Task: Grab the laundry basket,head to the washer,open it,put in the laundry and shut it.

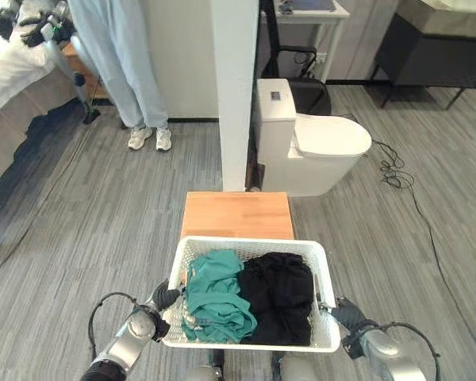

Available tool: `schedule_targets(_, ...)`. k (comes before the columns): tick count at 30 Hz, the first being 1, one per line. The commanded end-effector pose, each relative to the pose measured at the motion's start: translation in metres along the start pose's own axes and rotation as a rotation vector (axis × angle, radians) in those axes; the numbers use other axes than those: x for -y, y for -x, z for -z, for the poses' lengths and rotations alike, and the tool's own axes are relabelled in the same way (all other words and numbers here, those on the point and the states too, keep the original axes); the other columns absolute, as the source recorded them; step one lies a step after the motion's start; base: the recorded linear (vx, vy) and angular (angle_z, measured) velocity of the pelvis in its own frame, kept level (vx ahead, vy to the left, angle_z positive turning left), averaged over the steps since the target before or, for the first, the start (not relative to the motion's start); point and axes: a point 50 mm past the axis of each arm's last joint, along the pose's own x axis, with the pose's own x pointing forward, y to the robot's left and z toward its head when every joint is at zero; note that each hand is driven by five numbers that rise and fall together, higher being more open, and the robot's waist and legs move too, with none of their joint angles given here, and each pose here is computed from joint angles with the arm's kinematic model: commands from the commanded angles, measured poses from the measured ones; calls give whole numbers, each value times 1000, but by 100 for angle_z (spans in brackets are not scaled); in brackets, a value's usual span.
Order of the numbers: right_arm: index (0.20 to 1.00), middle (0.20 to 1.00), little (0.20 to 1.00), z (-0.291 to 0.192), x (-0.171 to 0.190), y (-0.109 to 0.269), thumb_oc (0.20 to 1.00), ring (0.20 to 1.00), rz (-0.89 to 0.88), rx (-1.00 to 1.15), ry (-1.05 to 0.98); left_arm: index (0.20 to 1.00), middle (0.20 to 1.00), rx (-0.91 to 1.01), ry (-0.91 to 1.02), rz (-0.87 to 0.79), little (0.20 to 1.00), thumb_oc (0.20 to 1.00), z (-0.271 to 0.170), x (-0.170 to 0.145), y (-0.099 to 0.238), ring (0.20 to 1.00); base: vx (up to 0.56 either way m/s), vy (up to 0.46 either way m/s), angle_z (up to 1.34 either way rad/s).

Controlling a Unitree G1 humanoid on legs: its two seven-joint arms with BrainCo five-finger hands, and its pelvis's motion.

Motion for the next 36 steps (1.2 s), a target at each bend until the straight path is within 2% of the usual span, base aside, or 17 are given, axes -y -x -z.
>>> schedule_targets(1, 200, 200, 200, -43, 8, -8, 200, 200, -5, 181, -23, 200, 200, 241, 90, 29, 200, 200, -48, -12, -5, 200, -141, -7, -49)
schedule_targets(5, 200, 200, 200, -64, 8, -8, 200, 200, -13, 240, 83, 200, 200, 212, 126, -9, 200, 200, -38, -17, -2, 200, -164, -55, -60)
schedule_targets(9, 200, 200, 200, -62, 20, -1, 200, 200, 31, 232, 150, 200, 200, 206, 128, 9, 200, 200, -38, -11, -4, 200, -100, -112, -52)
schedule_targets(15, 200, 200, 200, -72, 50, 17, 200, 200, 195, 284, 239, 200, 200, 260, 90, 54, 200, 200, -62, 6, -17, 200, -157, -93, -13)
schedule_targets(23, 200, 200, 200, -97, 57, 16, 200, 200, 225, 342, 334, 200, 200, 325, 92, 45, 200, 200, -83, -5, -20, 200, -85, -17, -72)
schedule_targets(30, 200, 200, 200, -92, 51, 14, 200, 200, 209, 341, 295, 200, 200, 361, 81, 46, 200, 200, -94, -3, -22, 200, 40, 201, -49)
schedule_targets(36, 200, 200, 200, -82, 34, 5, 200, 200, 122, 340, 131, 200, 200, 397, 102, 54, 200, 200, -102, -1, -22, 200, -11, 230, -63)
